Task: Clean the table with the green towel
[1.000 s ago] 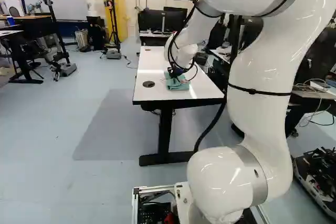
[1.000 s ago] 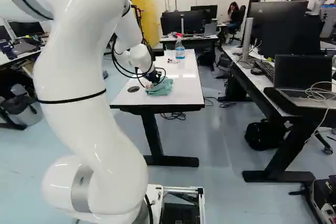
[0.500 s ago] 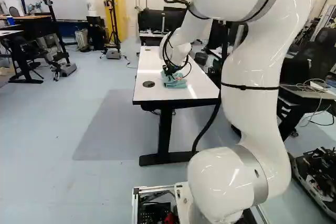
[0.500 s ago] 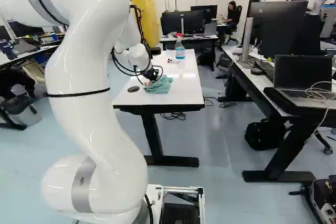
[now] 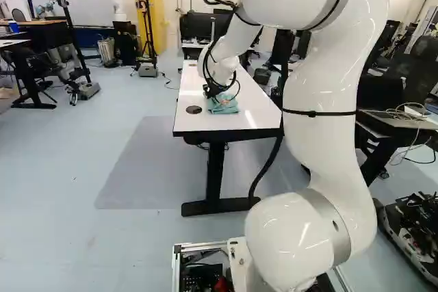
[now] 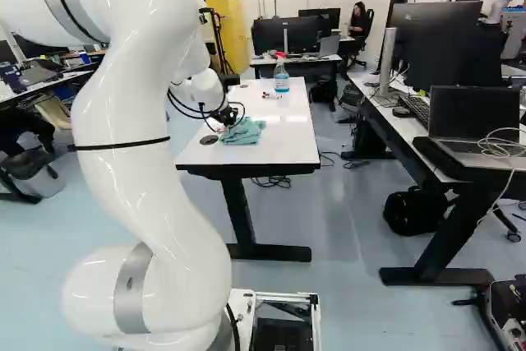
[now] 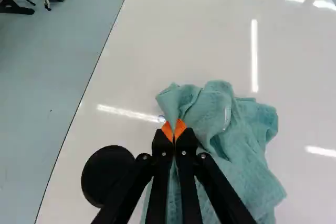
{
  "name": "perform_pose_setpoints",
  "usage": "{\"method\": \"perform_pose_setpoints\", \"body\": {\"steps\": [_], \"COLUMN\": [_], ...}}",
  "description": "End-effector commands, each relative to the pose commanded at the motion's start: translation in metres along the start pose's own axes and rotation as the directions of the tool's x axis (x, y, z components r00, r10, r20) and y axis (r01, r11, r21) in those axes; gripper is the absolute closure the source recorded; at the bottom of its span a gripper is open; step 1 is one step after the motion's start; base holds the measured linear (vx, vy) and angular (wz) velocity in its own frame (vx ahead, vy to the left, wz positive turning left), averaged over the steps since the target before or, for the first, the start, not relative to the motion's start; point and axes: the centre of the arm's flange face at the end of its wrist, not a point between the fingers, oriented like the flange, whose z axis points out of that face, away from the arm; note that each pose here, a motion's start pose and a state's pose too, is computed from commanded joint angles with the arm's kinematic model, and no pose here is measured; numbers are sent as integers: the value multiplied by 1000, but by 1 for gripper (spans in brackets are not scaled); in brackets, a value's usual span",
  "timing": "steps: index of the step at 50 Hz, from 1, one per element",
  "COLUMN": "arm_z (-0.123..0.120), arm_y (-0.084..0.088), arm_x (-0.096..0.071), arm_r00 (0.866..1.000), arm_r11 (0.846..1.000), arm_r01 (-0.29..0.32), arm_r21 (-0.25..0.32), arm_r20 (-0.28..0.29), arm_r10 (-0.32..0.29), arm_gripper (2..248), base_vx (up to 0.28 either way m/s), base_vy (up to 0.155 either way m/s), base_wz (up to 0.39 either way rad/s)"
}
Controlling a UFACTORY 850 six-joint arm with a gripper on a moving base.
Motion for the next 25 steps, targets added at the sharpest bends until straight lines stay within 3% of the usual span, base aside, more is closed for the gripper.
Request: {"method": "perform_pose_setpoints", "body": {"steps": [25], "arm_z": [-24], "arm_y": [-29], "arm_x": [-24], "arm_r00": [999], "arm_r11": [999], "arm_r01": [38], "arm_r21": [33], "arm_r20": [18], "arm_r10": [-39], "arm_gripper": [226], "base_vx": [0], "base_vy": [0], "base_wz": [0]}}
